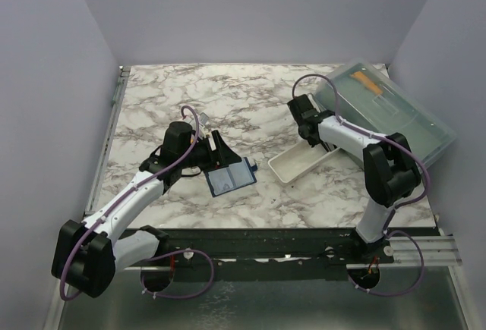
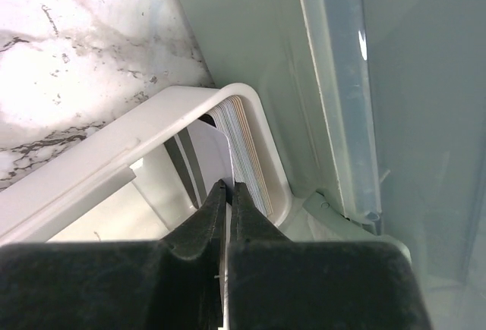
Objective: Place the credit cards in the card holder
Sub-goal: Pick up the credit card from the storage box.
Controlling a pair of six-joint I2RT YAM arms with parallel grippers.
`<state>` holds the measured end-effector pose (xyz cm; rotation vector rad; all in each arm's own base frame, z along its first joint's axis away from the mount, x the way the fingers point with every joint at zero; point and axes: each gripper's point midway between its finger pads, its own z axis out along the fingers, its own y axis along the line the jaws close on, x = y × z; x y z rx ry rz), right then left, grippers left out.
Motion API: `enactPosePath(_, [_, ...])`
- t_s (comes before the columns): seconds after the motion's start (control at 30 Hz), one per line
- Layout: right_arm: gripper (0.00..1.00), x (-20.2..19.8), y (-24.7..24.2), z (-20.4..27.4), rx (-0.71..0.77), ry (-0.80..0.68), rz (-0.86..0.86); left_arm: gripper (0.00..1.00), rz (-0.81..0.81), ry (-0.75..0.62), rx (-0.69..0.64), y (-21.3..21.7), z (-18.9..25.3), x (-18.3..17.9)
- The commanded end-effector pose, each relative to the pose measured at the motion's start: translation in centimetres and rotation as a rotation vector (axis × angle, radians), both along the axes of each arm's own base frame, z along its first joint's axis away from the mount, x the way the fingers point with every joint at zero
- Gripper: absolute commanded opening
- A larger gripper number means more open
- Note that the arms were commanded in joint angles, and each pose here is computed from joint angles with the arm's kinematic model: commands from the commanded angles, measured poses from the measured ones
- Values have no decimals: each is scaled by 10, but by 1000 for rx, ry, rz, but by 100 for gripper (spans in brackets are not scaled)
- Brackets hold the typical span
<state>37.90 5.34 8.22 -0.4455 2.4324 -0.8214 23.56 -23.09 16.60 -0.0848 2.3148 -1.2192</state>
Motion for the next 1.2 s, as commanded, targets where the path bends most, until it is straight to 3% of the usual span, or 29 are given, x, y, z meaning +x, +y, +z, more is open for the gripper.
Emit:
enactPosePath(0.0, [0,-4,-6,23,24,-12,-44,71,-21,7,-12,0,0,-7])
enactPosePath(0.6, [0,-31,22,36,242,91,-22,71,-38,35,-24,-4,-2,-8])
enactPosePath(0.9, [0,-20,23,37,245,59,-41,71,-48,47,-38,-6,-1,-8])
enactPosePath(1.17, [0,-19,36,58,406,23,-67,71,-51,56,-41,-8,-1,-8])
